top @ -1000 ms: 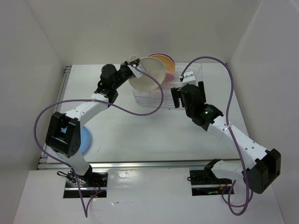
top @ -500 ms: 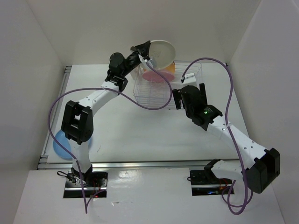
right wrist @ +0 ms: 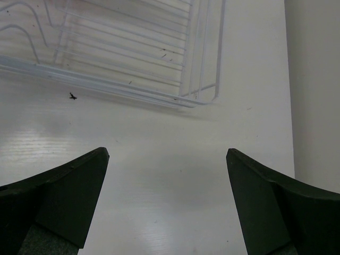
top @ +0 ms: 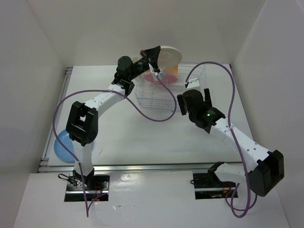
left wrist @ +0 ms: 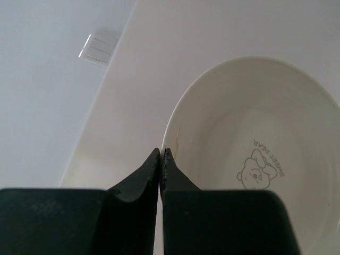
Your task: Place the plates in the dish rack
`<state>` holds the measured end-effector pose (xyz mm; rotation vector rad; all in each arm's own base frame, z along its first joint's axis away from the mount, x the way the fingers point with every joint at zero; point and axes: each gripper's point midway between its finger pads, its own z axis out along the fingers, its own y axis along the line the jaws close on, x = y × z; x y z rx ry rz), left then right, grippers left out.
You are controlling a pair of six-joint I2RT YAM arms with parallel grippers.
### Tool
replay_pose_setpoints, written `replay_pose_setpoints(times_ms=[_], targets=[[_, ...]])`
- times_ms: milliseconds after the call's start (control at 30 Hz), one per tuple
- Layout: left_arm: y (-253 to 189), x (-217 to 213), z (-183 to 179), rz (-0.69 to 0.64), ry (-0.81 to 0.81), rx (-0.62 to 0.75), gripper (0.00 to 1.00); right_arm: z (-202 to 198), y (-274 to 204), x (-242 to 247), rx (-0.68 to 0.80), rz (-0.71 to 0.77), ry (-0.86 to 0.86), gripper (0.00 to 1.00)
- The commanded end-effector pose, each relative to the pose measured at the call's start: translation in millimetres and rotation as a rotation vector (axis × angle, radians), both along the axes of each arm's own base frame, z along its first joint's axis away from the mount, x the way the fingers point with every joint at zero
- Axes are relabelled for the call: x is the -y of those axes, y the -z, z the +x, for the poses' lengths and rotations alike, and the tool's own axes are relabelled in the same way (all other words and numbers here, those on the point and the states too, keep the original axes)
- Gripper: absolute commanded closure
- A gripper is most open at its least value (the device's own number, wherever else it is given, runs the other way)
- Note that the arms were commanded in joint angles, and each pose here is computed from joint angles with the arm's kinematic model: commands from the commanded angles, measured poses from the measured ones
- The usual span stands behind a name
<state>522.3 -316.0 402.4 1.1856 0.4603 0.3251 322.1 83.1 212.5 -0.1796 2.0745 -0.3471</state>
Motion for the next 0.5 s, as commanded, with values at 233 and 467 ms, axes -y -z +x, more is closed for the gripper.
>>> replay_pose_setpoints(times_ms=[233,467], targets=[[-43.1,0.6,-15.9,-0.013,0.012,0.163,1.00,5.2,22.2,-4.8,-0.044,0.003,0.008,0.00],[-75.3,-14.7,-27.3,-0.068,-0.009,0.213,1.00,5.1,28.3,-13.8,-0.062,0.051,-0.009,0.00]])
